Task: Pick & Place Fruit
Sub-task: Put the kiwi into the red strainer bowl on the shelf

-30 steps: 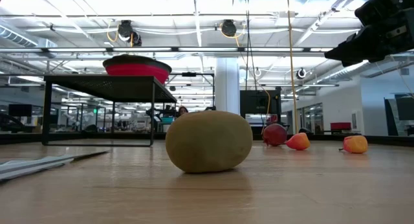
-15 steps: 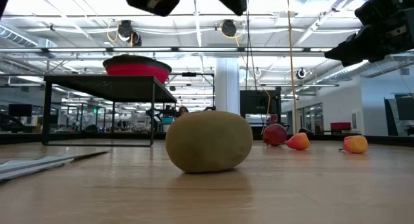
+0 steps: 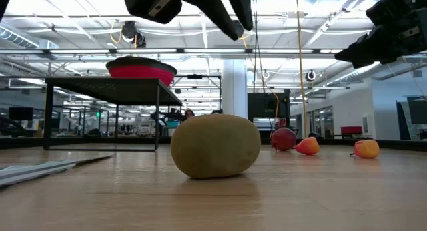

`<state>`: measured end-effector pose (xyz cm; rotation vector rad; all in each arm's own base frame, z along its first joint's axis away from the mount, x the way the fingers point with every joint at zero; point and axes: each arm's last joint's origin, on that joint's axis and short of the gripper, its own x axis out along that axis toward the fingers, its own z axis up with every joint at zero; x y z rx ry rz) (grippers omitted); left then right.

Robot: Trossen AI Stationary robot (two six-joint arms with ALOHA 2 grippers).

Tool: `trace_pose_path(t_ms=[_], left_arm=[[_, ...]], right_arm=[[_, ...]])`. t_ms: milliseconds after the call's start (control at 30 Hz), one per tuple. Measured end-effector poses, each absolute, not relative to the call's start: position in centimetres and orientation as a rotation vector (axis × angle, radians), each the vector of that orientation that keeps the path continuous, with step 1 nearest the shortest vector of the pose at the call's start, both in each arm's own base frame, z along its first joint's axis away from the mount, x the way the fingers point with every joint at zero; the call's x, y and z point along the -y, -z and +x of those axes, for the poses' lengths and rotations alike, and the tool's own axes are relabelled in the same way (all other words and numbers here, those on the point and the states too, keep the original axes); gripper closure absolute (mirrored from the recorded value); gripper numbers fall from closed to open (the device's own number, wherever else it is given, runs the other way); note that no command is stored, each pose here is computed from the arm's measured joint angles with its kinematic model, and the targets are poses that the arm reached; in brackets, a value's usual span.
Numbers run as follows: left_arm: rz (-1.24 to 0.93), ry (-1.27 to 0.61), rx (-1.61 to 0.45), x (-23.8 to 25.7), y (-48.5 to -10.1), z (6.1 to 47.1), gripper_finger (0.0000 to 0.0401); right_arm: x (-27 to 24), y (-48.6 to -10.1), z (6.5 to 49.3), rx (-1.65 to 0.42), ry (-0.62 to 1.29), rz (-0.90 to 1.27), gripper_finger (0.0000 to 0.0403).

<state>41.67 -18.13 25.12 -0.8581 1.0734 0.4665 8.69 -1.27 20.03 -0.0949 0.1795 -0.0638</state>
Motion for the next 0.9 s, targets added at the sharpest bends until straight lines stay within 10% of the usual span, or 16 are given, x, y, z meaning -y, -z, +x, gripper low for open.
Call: trace_pose_path(t_ms=[533, 900], left_arm=[[-0.868, -0.457, -1.118, 18.6, -24.1, 41.3, 0.0124], [-0.883, -0.433, -1.176, 18.6, -22.1, 41.0, 0.0057]], right_arm=[[1.3, -20.0, 8.7, -0.180, 0.064, -0.095, 0.0403], [1.3, -20.0, 8.7, -0.179, 0.064, -0.095, 0.0403]])
